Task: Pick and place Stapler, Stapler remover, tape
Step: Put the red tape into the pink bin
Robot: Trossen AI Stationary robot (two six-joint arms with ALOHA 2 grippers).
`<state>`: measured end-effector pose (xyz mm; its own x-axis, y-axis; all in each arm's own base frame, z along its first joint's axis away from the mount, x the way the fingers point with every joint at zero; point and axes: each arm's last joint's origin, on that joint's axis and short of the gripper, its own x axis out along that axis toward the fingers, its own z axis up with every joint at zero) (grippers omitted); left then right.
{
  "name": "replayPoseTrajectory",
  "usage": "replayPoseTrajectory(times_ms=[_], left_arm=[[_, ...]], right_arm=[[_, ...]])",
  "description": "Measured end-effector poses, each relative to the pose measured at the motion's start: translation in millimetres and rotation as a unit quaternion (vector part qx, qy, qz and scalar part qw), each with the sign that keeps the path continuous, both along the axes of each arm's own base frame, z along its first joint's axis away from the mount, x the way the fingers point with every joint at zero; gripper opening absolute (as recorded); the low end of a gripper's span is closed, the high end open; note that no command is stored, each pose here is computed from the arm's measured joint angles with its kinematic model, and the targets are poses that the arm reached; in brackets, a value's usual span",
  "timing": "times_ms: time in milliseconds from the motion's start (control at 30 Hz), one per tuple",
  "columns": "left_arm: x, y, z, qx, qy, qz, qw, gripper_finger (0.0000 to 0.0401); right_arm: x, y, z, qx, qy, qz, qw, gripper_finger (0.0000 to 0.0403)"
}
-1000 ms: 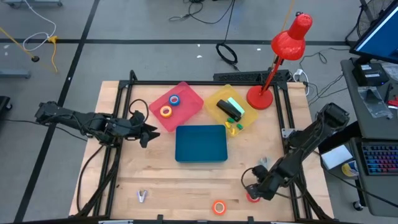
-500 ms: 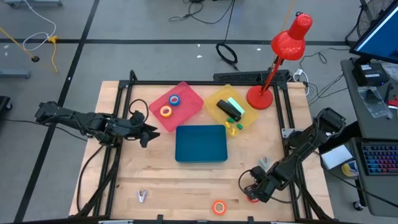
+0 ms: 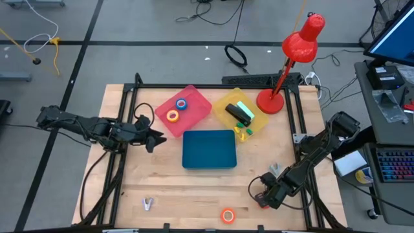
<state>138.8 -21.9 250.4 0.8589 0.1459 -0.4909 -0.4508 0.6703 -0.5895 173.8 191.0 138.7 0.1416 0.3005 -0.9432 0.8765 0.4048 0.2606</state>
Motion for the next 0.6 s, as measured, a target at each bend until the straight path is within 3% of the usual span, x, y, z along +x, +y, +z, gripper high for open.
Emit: replayPoseTrajectory(times_ms=[133, 300, 400, 600], left_arm=[[4, -1, 5, -0.015, -0.031, 0.005, 0.999, 0.0232], [21, -5, 16, -0.023, -0.106, -0.007, 0.994, 0.0232], [37, -10, 23, -0.012, -0.160, -0.035, 0.986, 0.0232], [69, -19, 30, 0.003, -0.257, -0.080, 0.963, 0.0232]], right_arm=[[8, -6, 10, 0.011, -0.050, 0.004, 0.999, 0.0029], [30, -28, 47, 0.006, -0.212, -0.010, 0.977, 0.0029], [45, -51, 76, -0.021, -0.334, -0.028, 0.942, 0.0029], [69, -96, 127, -0.075, -0.531, -0.052, 0.842, 0.0029]])
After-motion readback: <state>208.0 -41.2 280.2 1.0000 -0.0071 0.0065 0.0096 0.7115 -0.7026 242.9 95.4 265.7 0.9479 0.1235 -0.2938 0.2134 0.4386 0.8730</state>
